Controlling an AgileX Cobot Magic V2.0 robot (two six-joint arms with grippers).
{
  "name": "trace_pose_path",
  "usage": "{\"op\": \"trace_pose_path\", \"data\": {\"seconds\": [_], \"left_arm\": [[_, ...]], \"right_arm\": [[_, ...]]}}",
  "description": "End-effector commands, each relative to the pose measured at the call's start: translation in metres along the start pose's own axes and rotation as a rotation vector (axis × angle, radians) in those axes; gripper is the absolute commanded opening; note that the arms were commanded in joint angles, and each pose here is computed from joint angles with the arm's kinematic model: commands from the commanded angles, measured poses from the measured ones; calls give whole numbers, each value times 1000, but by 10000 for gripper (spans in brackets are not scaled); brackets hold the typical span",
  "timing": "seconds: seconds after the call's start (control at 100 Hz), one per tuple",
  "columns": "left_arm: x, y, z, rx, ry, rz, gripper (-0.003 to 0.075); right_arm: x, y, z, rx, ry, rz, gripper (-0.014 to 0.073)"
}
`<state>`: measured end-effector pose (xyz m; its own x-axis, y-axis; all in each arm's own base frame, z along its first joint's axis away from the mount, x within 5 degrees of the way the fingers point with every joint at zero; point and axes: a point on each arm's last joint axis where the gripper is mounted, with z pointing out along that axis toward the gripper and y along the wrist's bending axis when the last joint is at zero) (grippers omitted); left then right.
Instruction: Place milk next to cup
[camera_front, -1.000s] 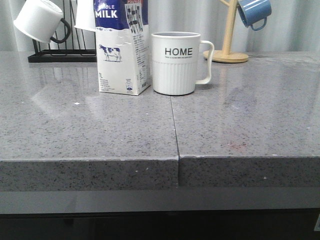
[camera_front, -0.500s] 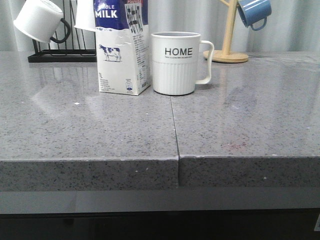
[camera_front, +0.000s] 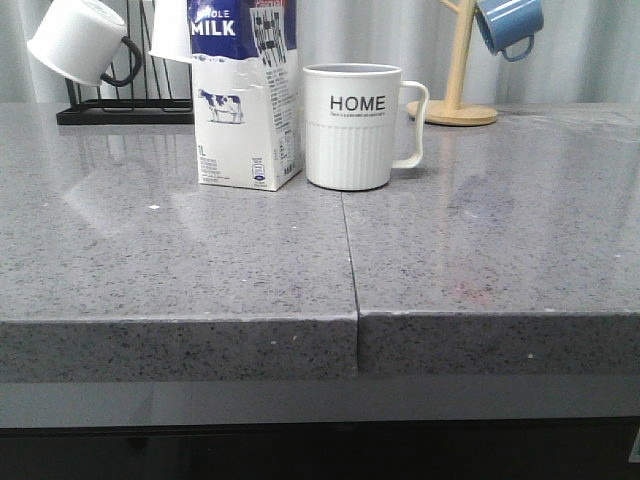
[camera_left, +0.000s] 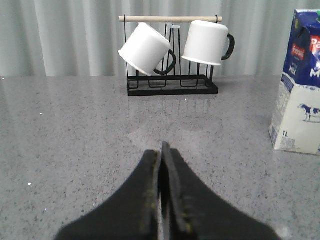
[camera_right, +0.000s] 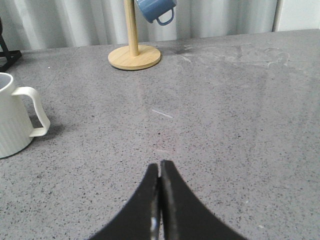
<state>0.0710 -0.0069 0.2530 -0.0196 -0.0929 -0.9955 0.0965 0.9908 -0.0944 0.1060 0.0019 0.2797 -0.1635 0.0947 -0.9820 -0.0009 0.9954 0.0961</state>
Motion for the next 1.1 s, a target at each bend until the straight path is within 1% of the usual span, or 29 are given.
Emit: {"op": "trace_pose_path", "data": {"seconds": [0.0, 0.11, 0.22, 0.33, 0.37, 1.09], "left_arm": [[2, 0, -8, 9, -84, 1, -20], [26, 2, -14, 7, -96, 48, -20], [42, 4, -18, 8, -109, 39, -20], [54, 5, -15, 7, -77, 38, -20], [55, 5, -15, 4, -62, 39, -21], [54, 5, -15, 6, -72, 39, -20]], "right_arm": [[-16, 1, -2, -8, -102, -7, -122], [-16, 1, -2, -8, -102, -7, -122], [-16, 1, -2, -8, -102, -7, -122], [-16, 1, -2, -8, -103, -7, -122], [-16, 1, -2, -8, -101, -7, -122], [-16, 1, -2, -8, -102, -7, -122]]}}
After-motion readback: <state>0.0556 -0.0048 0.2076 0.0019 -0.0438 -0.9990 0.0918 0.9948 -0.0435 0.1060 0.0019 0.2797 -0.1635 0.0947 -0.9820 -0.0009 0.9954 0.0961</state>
